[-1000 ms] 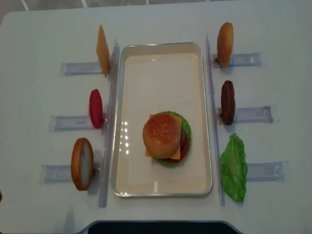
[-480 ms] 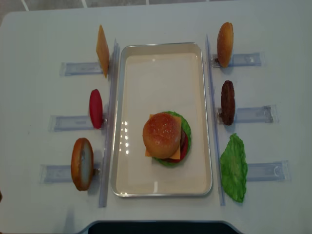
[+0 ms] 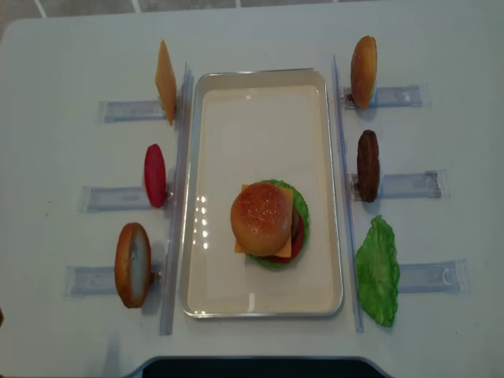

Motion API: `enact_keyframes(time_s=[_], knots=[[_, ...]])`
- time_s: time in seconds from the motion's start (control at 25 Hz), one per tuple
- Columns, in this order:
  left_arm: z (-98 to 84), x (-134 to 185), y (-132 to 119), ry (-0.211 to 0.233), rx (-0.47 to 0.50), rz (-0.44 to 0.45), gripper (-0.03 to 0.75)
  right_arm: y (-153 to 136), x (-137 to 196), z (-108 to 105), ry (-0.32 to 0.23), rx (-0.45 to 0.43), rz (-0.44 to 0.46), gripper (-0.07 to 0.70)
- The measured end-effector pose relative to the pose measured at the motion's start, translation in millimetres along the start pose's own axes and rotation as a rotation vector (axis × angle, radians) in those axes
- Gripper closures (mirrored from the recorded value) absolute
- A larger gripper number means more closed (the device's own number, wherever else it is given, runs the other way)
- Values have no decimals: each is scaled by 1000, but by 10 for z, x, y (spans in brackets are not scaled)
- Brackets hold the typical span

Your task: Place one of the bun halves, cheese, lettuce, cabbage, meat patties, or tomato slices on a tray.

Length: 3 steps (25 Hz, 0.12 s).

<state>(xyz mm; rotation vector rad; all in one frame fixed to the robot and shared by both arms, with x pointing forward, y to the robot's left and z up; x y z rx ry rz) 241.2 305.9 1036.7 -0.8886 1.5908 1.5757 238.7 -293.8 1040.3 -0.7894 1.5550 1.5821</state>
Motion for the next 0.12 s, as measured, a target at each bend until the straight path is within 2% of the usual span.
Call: enact_keyframes(time_s=[0.12], knots=[[0, 0, 0, 0, 0, 0, 715, 0, 0, 0, 0, 0, 0, 210]])
Point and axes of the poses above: a point on each arm's last joint axis where the gripper is mounted, y pointing back along that axis away from the gripper, z along the wrist's bending axis when the last joint is at zero, x = y × z, the point moved 1 cm from there along -y, pointing out along that axis toward the gripper, and after that the axes turned 4 degrees about -y, right-handed, at the moved point
